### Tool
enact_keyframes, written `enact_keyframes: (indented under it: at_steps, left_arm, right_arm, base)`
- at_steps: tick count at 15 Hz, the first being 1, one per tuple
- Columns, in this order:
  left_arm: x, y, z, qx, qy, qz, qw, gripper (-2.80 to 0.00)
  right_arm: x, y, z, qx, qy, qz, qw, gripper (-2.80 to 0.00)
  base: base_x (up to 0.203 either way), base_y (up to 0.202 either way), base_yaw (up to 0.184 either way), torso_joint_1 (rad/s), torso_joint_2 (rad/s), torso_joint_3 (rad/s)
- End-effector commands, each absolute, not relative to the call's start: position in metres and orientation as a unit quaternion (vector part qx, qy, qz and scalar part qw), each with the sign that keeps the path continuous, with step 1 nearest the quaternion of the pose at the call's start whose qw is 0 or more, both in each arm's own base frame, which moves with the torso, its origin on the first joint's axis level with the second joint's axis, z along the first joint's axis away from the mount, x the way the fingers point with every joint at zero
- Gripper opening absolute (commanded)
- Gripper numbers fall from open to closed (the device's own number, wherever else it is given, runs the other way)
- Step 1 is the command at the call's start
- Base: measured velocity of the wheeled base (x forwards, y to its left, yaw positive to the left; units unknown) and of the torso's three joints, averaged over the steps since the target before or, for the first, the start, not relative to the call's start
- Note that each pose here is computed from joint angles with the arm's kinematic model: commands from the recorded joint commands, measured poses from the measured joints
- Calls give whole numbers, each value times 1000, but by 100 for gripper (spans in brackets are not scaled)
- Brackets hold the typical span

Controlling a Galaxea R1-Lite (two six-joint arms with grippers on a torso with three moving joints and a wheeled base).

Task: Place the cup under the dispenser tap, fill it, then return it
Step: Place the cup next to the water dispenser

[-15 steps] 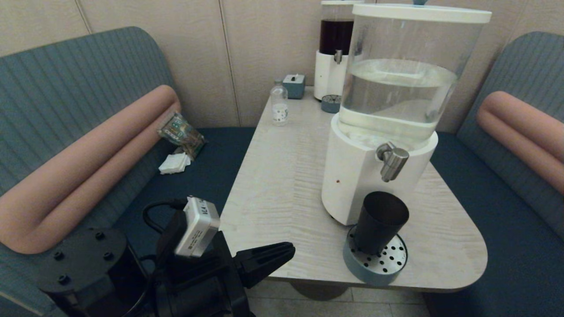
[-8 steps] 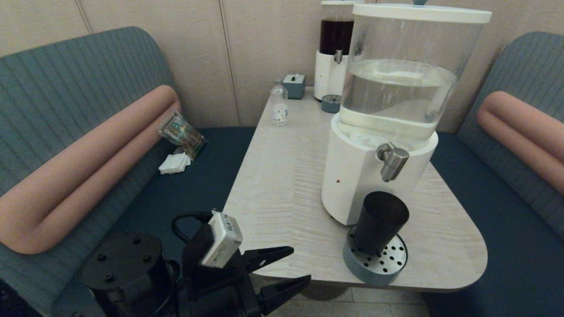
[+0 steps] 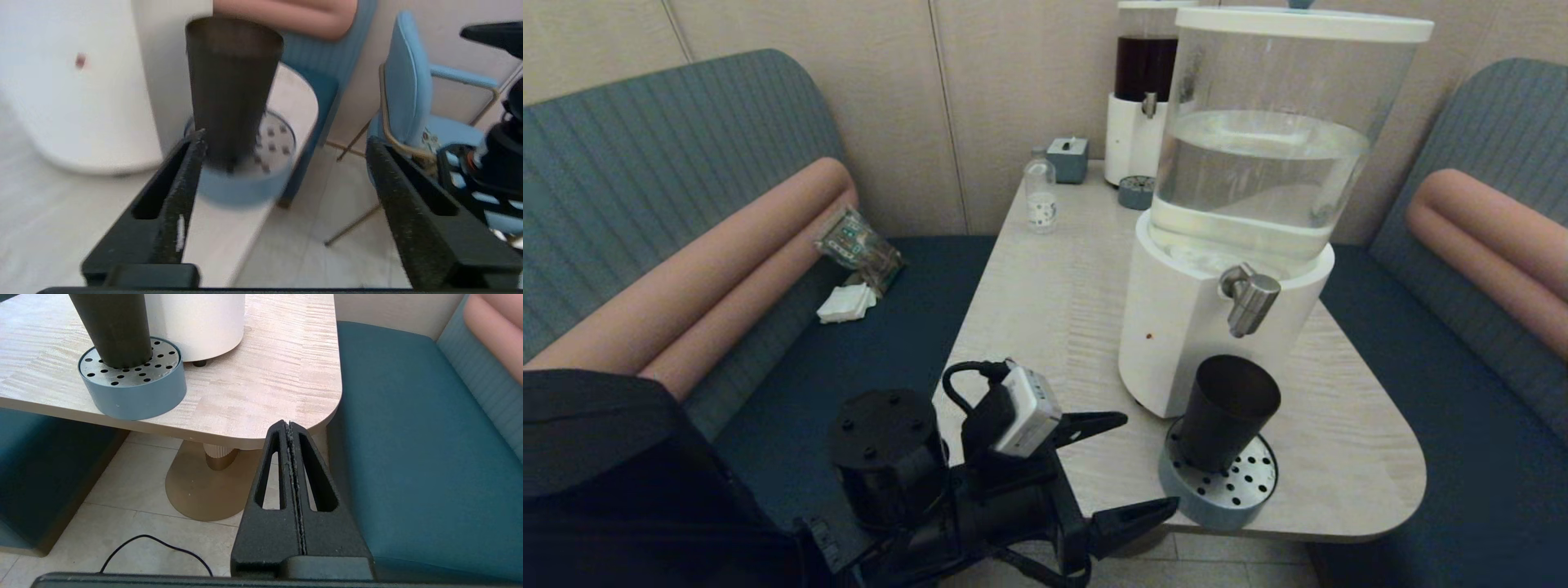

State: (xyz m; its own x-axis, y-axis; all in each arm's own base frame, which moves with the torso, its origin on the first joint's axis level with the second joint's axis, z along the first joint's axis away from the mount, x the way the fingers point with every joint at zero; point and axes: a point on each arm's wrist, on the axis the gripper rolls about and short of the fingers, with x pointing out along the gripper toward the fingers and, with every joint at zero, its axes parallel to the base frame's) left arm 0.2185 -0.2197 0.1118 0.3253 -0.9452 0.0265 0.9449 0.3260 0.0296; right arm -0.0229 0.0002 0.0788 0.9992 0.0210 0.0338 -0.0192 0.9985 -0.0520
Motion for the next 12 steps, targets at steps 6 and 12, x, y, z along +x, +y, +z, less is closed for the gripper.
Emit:
enact_keyframes:
  at_steps: [6,12]
  left_arm:
    - [259,-258,78,9,-22,-583,812,0]
    - [277,-270,62,9,-23,-576,817,0]
  right_arm:
    - [-22,0,75,-26,-10,10,1000,-280]
    - [-22,0,75,-26,-10,10,1000,-280]
  base:
    - [0,0,0,0,0,0]
    - [0,0,0,0,0,0]
